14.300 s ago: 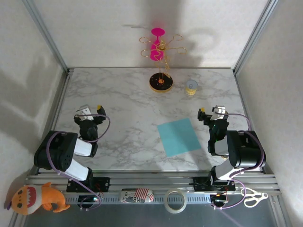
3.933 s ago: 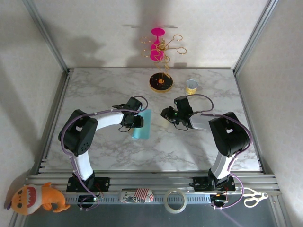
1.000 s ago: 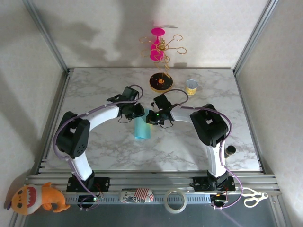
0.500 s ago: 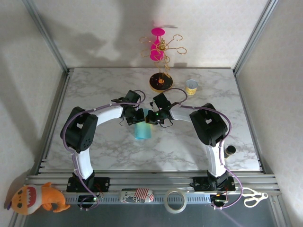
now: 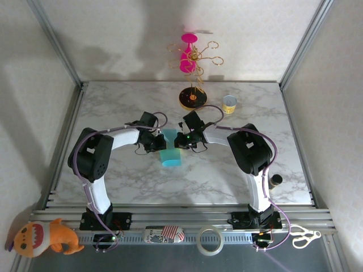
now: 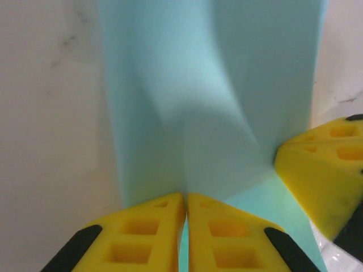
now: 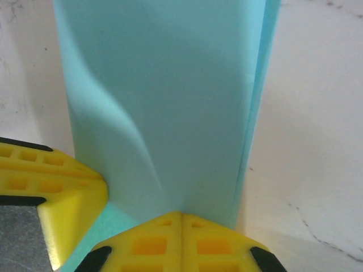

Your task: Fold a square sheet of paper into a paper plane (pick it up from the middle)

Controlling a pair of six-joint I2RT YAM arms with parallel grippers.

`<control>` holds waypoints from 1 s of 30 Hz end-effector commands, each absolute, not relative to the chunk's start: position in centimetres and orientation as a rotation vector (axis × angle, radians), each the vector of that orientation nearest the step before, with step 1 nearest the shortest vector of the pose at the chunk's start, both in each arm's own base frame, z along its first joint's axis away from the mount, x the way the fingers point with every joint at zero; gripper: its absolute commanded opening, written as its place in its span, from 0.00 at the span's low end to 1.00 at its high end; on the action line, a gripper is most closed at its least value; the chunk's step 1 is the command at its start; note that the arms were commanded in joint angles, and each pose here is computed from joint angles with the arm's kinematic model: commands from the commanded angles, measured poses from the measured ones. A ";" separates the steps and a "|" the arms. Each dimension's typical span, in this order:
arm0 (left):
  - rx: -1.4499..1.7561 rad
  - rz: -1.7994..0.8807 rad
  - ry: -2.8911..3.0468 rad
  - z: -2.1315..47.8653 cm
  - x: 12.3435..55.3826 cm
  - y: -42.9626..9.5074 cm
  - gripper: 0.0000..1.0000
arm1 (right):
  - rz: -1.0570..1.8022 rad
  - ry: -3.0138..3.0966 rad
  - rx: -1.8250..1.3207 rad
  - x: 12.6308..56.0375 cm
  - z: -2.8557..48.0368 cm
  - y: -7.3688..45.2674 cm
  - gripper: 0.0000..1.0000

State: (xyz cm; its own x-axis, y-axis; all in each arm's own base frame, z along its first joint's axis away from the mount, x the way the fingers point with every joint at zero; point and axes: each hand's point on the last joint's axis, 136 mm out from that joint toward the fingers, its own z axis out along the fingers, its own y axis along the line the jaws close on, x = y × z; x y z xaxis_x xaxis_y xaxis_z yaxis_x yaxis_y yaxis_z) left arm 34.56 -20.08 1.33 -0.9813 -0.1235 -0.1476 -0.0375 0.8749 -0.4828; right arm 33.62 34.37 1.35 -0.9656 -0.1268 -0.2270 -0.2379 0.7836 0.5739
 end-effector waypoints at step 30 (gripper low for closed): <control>-0.342 -0.607 3.018 -2.3 25.4 -16.2 0.10 | 0.441 3.088 -0.230 30.5 -6.5 26.7 0.03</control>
State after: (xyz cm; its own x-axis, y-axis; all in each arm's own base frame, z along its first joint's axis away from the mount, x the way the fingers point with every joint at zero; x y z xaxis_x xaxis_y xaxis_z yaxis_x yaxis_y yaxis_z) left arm 31.40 -21.40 1.30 -0.9628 -0.2281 -0.1449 -0.1042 0.8081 -0.5798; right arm 33.65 34.34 1.39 -0.9581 -0.1685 -0.2316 -0.2724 0.7857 0.5554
